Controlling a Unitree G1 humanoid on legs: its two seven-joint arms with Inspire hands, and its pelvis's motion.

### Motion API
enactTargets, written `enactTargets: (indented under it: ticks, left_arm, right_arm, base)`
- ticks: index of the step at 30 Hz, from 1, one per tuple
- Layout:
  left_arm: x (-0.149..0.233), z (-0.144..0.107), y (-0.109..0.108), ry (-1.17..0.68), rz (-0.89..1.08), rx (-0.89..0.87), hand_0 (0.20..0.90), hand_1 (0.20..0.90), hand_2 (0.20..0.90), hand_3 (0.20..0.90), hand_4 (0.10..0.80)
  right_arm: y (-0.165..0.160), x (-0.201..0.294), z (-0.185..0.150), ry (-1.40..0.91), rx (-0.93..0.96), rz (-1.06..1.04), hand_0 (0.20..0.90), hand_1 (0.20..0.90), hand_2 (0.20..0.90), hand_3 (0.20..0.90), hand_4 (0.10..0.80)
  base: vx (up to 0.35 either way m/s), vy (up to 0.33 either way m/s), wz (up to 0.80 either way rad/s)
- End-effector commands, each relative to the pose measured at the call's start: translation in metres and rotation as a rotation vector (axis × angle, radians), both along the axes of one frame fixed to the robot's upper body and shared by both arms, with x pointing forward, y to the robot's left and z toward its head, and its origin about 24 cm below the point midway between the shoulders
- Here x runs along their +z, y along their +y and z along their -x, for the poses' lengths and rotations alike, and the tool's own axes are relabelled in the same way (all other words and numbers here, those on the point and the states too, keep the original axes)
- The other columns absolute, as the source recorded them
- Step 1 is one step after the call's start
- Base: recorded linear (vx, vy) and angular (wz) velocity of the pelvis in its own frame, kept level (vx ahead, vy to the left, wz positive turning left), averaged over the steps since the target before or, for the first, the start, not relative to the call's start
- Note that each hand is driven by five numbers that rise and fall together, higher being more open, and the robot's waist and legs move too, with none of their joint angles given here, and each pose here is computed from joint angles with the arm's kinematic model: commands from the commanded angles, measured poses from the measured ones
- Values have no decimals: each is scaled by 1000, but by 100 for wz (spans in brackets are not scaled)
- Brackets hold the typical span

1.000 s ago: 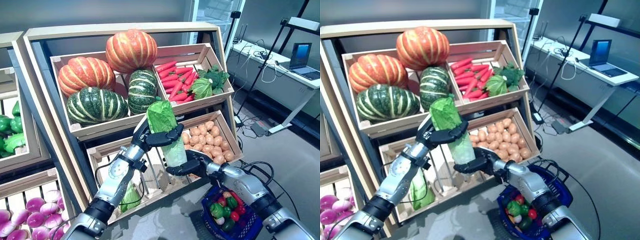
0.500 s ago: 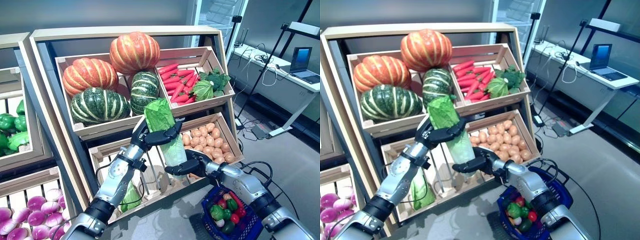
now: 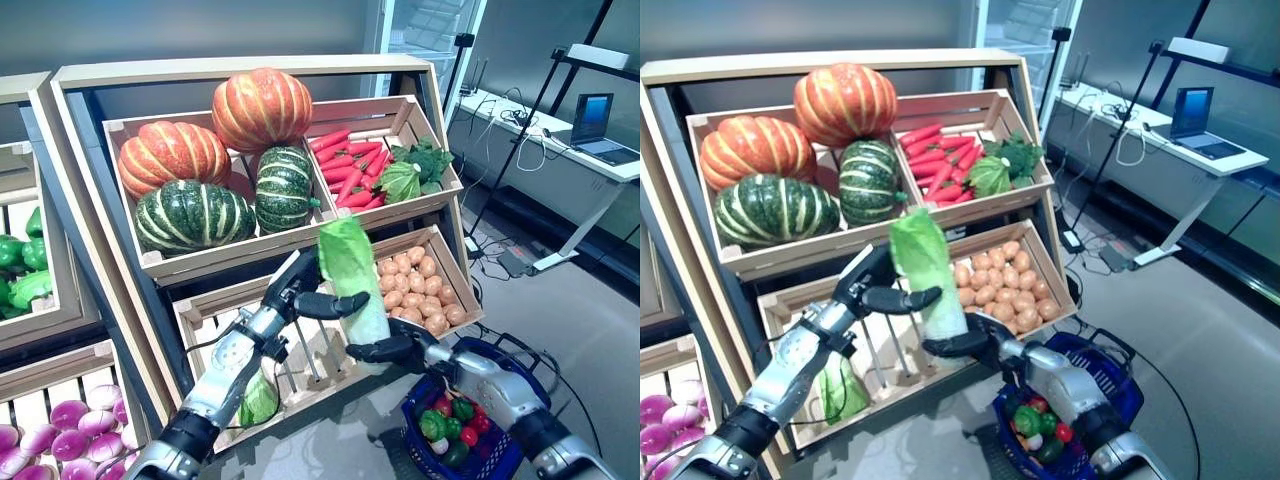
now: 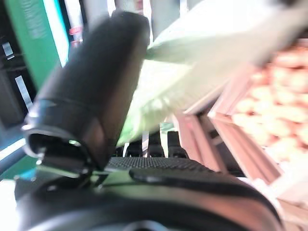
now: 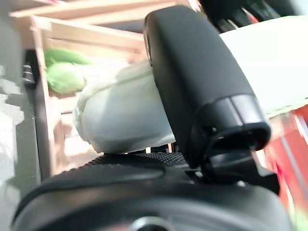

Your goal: Put vegetables into the basket

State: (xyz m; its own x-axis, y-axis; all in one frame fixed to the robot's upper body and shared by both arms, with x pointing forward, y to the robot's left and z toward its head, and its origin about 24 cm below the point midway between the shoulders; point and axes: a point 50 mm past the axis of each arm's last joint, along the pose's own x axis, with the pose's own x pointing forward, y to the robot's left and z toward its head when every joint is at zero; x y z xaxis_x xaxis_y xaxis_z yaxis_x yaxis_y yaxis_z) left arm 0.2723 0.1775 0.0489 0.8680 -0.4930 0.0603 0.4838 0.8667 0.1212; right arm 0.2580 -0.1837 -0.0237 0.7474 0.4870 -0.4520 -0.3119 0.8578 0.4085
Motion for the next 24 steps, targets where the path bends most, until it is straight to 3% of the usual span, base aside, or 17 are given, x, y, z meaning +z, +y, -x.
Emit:
enactTargets:
  ticks: [1,10,16,18,19,21,24]
  left_arm:
    - [27,-14,32,-137,-35,101,900,900,900,900,800]
    - [17,-7,71,-101,-100,242,900,900,900,900,800]
    - [8,1,95,-81,-259,327,900,900,900,900,800]
    - [5,4,102,-122,-438,374,900,900,900,900,800]
    - [7,6,108,-227,-640,419,900,900,900,900,800]
    - [13,4,111,-351,-838,438,900,900,900,900,800]
    - [45,-13,115,-580,-1022,488,900,900,900,900,800]
  right_arm:
    - [-64,43,-26,-244,-304,-29,300,300,300,300,400]
    - [-118,28,-1,-184,-505,93,300,300,300,300,400]
    - [-147,20,14,-126,-654,135,300,300,300,300,400]
    - [-158,13,21,-70,-720,139,300,300,300,300,400]
    - [-166,6,27,-25,-777,136,300,300,300,300,400]
    - [-172,3,29,6,-811,155,300,300,300,300,400]
    - [-177,11,14,2,-866,167,300,300,300,300,400]
  base:
    - [-1,-3,-6]
    - [4,1,-7]
    - [19,-3,-2]
    - [70,-2,0]
    - [84,1,0]
    - [38,3,0]
    - [-217,-8,-1]
